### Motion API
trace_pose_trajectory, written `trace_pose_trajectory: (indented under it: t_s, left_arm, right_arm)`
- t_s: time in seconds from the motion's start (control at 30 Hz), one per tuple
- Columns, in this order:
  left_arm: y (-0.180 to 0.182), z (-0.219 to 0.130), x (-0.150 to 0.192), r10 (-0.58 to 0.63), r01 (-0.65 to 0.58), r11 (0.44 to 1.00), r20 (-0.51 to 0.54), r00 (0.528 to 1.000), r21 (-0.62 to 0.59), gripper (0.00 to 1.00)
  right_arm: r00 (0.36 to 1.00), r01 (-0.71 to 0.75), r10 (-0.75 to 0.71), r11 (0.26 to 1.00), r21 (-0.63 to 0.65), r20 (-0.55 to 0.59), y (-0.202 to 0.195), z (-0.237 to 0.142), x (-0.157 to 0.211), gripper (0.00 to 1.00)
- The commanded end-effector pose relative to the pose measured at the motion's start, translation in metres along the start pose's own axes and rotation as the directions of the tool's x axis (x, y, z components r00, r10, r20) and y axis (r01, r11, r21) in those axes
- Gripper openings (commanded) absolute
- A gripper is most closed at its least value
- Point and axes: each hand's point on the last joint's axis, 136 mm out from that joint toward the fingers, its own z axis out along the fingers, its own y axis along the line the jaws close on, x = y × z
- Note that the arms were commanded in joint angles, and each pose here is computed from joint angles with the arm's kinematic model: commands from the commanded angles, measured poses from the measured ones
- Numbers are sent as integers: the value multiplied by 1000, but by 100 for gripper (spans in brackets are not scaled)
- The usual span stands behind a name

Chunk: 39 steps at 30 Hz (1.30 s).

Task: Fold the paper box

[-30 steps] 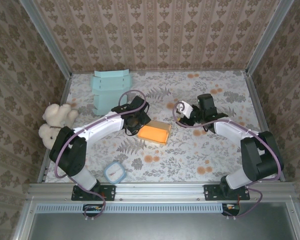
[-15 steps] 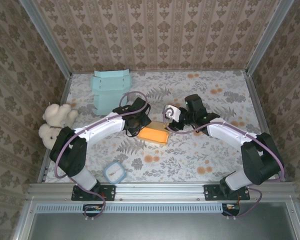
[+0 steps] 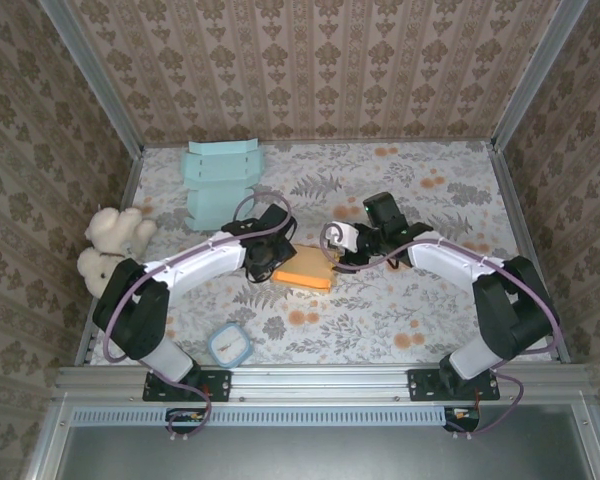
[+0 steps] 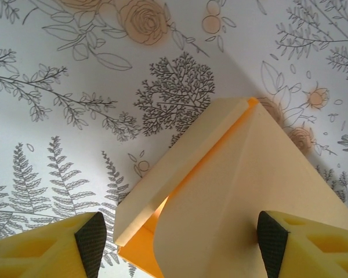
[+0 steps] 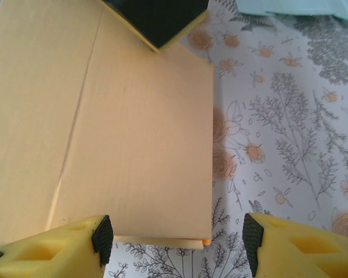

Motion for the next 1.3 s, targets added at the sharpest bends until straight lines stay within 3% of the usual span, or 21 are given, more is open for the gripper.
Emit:
trace_pose_trajectory:
  t_s: [0.0,0.33,0.43,0.53,0.63,0.77,0.87,1.1,1.27]
  left_arm:
    - [17,1,2,-7,7,999,11,1000,-45,73]
    - [30,9,6,6,-6,997,10,1000,-81,77]
    - [34,12,7,10,-9,996,11,1000,-90,77]
    - [37,14,7,19,-18,995,14,1000,-94,77]
    - [39,14,6,34,-31,994,20,999,-102,78]
    - [43,16,9,45,-42,994,34,998,-103,80]
    - [46,22,15,44,-41,995,31,999,-96,80]
    - [52,29,21,51,-47,995,52,997,-87,80]
    - [56,30,23,58,-52,995,68,996,-87,80]
  right_arm:
    - [999,11,-13,999,-51,-33,7,6,4,64]
    - [999,-46,46,999,24,-13,-8,-3,-9,64]
    - [990,-142,142,988,59,17,-19,-13,-24,64]
    - [943,-330,320,931,154,88,-43,-27,-42,64]
    - [821,-570,547,766,296,164,-66,-48,-48,67]
    - [535,-832,773,414,370,339,-68,-69,-20,67]
    - [417,-897,829,309,317,371,-49,-58,-3,65]
    - [397,-913,861,334,236,317,-9,-17,-3,64]
    - [405,-902,878,339,266,255,2,13,10,64]
